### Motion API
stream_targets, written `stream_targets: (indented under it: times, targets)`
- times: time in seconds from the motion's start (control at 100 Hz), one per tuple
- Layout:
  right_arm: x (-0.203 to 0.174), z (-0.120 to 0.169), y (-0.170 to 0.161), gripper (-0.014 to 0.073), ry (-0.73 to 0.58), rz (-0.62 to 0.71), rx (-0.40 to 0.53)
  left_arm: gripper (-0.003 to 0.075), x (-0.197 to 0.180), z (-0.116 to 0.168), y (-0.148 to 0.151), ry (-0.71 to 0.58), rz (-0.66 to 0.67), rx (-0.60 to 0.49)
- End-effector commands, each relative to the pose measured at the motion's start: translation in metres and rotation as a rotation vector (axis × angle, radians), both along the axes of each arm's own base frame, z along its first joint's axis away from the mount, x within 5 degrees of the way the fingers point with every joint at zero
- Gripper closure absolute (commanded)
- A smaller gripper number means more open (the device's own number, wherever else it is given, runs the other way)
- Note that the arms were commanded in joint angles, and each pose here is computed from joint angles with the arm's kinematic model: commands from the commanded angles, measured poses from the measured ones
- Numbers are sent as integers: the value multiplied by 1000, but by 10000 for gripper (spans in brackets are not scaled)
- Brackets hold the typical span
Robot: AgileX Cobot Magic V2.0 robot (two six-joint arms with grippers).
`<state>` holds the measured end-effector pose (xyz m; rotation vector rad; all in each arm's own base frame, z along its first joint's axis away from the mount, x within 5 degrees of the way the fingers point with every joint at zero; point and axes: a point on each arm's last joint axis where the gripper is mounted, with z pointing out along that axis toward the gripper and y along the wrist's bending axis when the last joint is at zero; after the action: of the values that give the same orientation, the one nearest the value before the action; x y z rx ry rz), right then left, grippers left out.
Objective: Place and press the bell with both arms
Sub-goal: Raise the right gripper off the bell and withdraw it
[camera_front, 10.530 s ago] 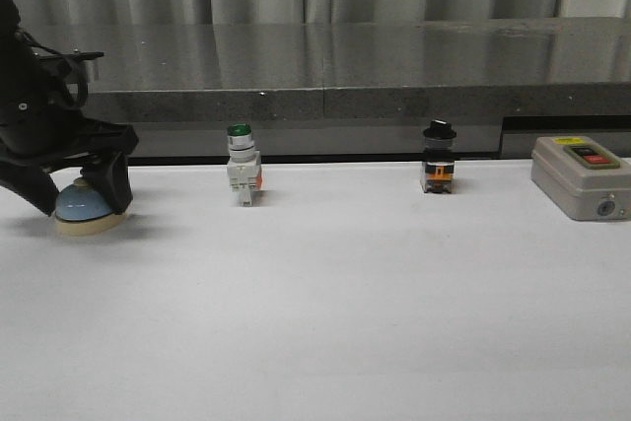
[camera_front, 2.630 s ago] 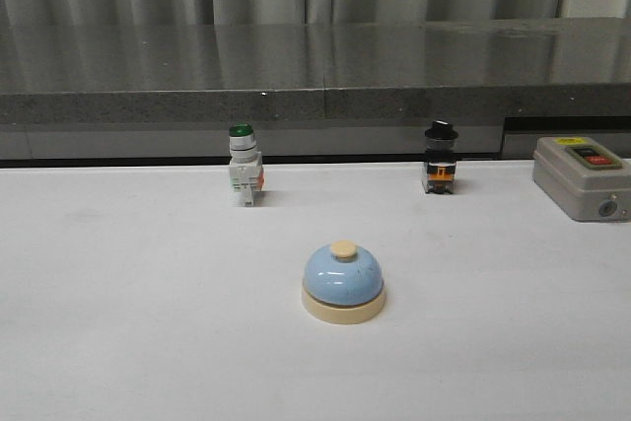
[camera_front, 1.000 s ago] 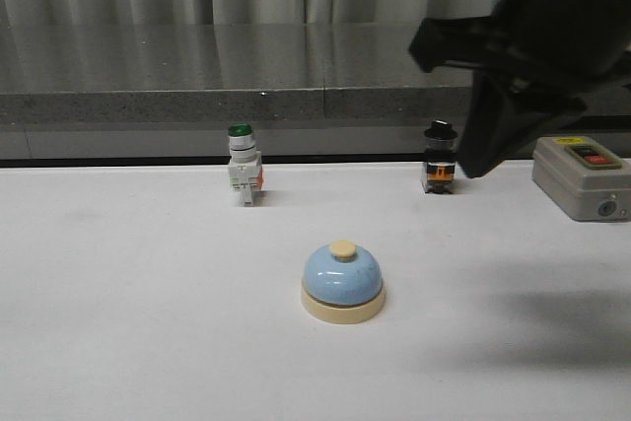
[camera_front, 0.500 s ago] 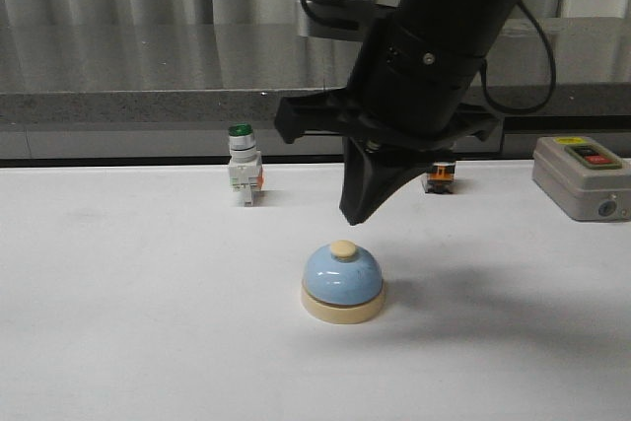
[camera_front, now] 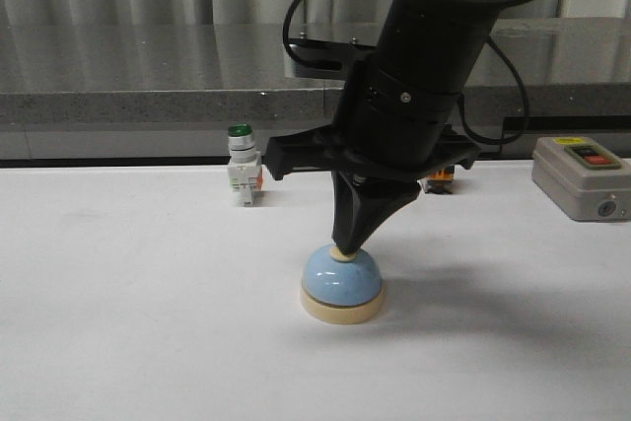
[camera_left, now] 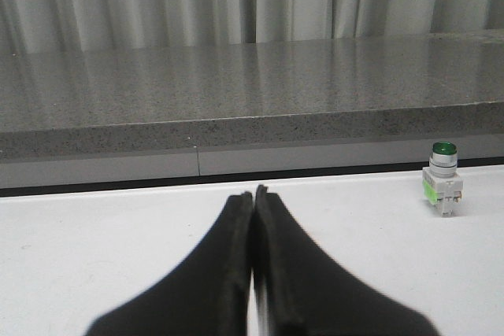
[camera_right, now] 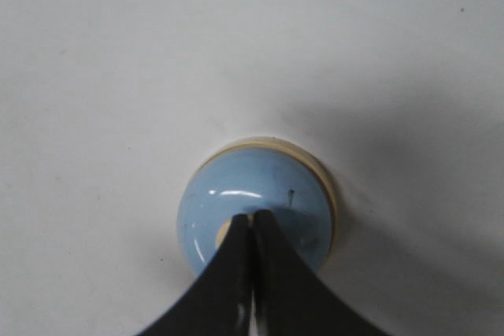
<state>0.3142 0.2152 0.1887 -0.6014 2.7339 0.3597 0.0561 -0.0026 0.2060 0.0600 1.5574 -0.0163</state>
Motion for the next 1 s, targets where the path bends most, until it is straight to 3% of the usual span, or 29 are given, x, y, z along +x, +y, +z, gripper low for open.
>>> stream_targets:
  times: [0.0,0.23,0.61,0.99]
  targets:
    - [0,18,1,655,-40,7,31,740,-1,-5,0,-75,-5,-16]
    - [-6,50,-7,655,-126,22,45,740,-1,-5,0,-75,-5,-16]
    - [-34,150,-65,655,-411,-59,122,740,-1,-5,0,-75,-5,-16]
    - [-101,176,-153,655,-608,-241,83,740,-1,-5,0,-75,-5,-16]
